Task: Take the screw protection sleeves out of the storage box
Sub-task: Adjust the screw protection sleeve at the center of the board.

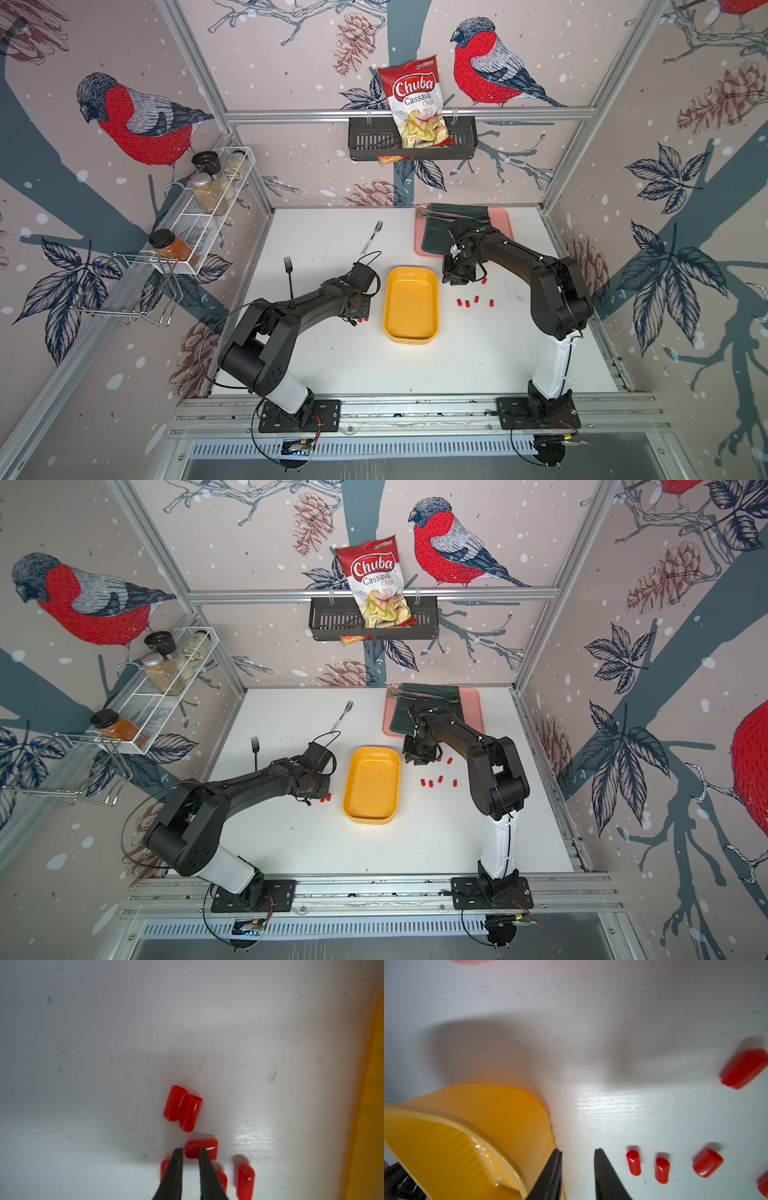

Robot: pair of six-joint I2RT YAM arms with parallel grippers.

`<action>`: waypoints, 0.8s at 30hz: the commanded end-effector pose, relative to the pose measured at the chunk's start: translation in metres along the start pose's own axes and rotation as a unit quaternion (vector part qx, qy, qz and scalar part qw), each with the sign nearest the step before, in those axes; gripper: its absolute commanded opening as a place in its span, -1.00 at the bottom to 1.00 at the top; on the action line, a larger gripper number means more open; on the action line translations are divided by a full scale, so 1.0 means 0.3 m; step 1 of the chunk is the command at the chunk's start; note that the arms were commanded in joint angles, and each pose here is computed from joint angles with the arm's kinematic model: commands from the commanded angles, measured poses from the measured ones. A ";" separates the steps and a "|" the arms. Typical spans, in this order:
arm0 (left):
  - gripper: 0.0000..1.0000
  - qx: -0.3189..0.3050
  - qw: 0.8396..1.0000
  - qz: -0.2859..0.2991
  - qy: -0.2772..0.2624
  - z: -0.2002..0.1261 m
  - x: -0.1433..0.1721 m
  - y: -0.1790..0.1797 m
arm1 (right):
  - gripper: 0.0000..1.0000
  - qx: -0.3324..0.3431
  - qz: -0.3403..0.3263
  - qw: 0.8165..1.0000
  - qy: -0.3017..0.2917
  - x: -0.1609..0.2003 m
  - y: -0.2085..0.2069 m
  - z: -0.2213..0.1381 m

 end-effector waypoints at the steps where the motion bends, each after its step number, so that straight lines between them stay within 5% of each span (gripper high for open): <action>1: -0.64 -0.009 1.000 -0.002 -0.001 0.014 0.002 0.003 | -0.36 0.003 -0.004 1.000 0.001 0.004 0.002 0.000; 14: -0.71 -0.010 1.000 -0.005 0.004 0.054 -0.006 -0.017 | -0.36 0.002 -0.006 1.000 0.002 0.007 0.006 0.002; 24: -1.00 -0.014 1.000 -0.011 0.017 0.051 0.013 -0.022 | -0.36 0.003 -0.008 1.000 0.003 0.009 0.010 0.005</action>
Point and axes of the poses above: each gripper's point midway between its finger pads, its own z axis out along the fingers, its own y axis along the line the jaws close on, x = y × z, the point moved 8 cm from there along -z, back along the fingers, and after that the axes turned 1 degree about z, right-handed, at the moved point
